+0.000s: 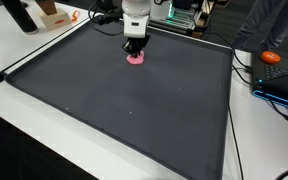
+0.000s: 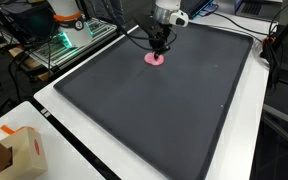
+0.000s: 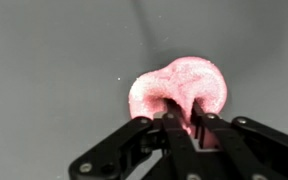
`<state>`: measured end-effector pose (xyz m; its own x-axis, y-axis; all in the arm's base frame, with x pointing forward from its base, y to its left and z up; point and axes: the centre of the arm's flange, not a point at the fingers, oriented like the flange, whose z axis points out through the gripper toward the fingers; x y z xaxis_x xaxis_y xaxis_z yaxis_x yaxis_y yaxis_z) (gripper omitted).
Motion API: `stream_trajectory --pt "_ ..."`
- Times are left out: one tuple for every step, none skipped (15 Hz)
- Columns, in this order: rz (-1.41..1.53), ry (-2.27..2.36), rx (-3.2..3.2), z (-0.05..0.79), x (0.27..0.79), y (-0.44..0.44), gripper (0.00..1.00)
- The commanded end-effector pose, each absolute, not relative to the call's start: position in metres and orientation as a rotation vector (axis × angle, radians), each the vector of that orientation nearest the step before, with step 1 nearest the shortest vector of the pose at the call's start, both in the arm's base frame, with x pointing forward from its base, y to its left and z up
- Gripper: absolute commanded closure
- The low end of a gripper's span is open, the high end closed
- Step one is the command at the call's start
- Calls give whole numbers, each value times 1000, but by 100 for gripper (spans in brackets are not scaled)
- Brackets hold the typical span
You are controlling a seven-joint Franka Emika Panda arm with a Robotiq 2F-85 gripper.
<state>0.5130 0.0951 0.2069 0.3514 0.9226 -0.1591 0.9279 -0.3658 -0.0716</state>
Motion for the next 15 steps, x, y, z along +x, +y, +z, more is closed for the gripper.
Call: stream_trajectory --pt "-342 1663 2633 213 511 96 49" --pt "-357 1637 2659 217 514 96 43" --pt "-374 1604 2682 221 517 97 34" --pt "-391 1574 2709 226 521 98 27" --pt "-412 1551 2731 231 526 100 20" --pt "-430 1527 2746 234 531 101 12" --pt "-444 1506 2752 236 537 105 5" --pt "-464 1493 2749 237 542 109 0" --pt "-484 1494 2737 236 547 114 0" --pt "-510 1493 2726 234 551 120 0" --pt "-540 1501 2701 229 553 127 0" --pt "-571 1514 2684 226 555 134 0" --pt "-603 1524 2659 221 556 142 0" --pt "-634 1526 2634 216 557 148 0" --pt "-664 1536 2606 211 557 155 0"
